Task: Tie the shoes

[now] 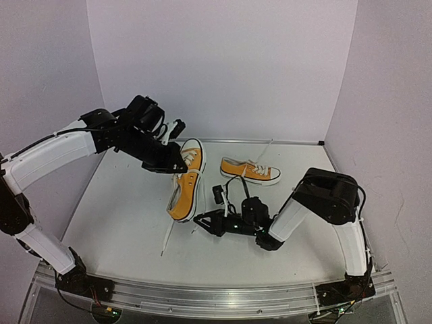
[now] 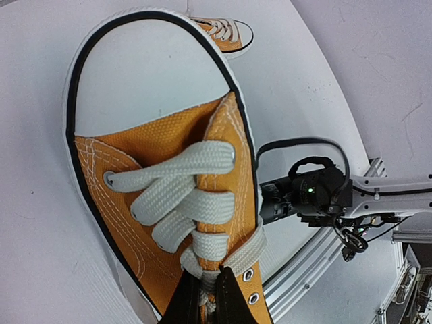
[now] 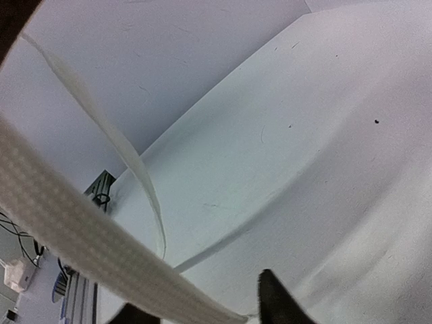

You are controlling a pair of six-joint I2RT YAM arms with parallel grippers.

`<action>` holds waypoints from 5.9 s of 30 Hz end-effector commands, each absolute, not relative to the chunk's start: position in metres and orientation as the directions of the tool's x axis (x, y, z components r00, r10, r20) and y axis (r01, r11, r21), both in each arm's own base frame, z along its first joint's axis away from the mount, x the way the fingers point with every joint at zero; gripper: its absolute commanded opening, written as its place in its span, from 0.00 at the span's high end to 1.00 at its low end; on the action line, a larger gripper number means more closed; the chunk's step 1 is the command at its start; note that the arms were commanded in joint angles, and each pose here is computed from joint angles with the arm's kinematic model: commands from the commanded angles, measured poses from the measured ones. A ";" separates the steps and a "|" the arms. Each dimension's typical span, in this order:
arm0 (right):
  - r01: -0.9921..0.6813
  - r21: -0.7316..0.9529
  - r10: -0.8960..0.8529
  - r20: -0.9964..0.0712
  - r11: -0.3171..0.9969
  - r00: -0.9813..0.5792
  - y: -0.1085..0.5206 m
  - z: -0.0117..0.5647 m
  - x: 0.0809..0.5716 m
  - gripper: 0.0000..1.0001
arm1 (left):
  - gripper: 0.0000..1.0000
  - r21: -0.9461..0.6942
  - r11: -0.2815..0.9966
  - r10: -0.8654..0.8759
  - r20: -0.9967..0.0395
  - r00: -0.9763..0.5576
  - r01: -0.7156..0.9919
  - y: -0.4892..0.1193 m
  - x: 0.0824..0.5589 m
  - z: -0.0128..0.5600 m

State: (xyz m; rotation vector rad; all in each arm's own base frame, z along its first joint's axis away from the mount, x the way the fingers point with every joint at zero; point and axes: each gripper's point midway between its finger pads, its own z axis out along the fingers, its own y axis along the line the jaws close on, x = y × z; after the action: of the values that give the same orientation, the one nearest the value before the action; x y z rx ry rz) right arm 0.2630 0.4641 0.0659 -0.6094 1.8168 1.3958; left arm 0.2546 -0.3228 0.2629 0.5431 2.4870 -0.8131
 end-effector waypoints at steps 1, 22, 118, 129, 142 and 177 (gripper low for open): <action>-0.744 0.604 0.197 -0.797 0.285 -0.572 0.441 0.123 0.262 0.93 | 1.00 -0.424 0.754 0.154 -0.629 -0.762 0.502 -0.317 0.267 0.285; -0.405 0.507 0.154 -0.747 0.761 -0.647 0.291 0.137 0.247 1.00 | 1.00 -0.478 0.863 -0.026 -0.365 -0.931 0.163 -0.412 0.319 0.098; -0.653 0.631 -0.146 -0.663 0.419 -0.734 0.511 0.152 0.283 0.47 | 0.93 -0.482 0.827 0.195 -0.239 -0.951 0.290 -0.226 0.131 0.057; -0.611 0.617 -0.107 -0.655 0.497 -0.748 0.453 0.159 0.280 0.47 | 0.52 -0.405 0.840 0.202 -0.385 -0.900 0.362 -0.252 0.180 0.088; -0.570 0.613 -0.046 -0.658 0.547 -0.752 0.403 0.170 0.271 0.47 | 0.60 -0.351 0.884 0.178 -0.357 -0.917 0.308 -0.290 0.232 0.056; -0.565 0.615 -0.034 -0.660 0.550 -0.751 0.392 0.173 0.273 0.46 | 1.00 -0.248 0.937 0.131 -0.407 -0.904 0.247 -0.245 0.278 0.096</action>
State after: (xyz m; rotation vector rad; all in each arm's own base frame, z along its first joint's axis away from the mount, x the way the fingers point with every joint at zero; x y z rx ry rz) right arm 0.2708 0.3957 0.1543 -0.4918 2.2432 1.1435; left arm 0.2574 -0.2671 0.0802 0.2866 2.7454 -0.5370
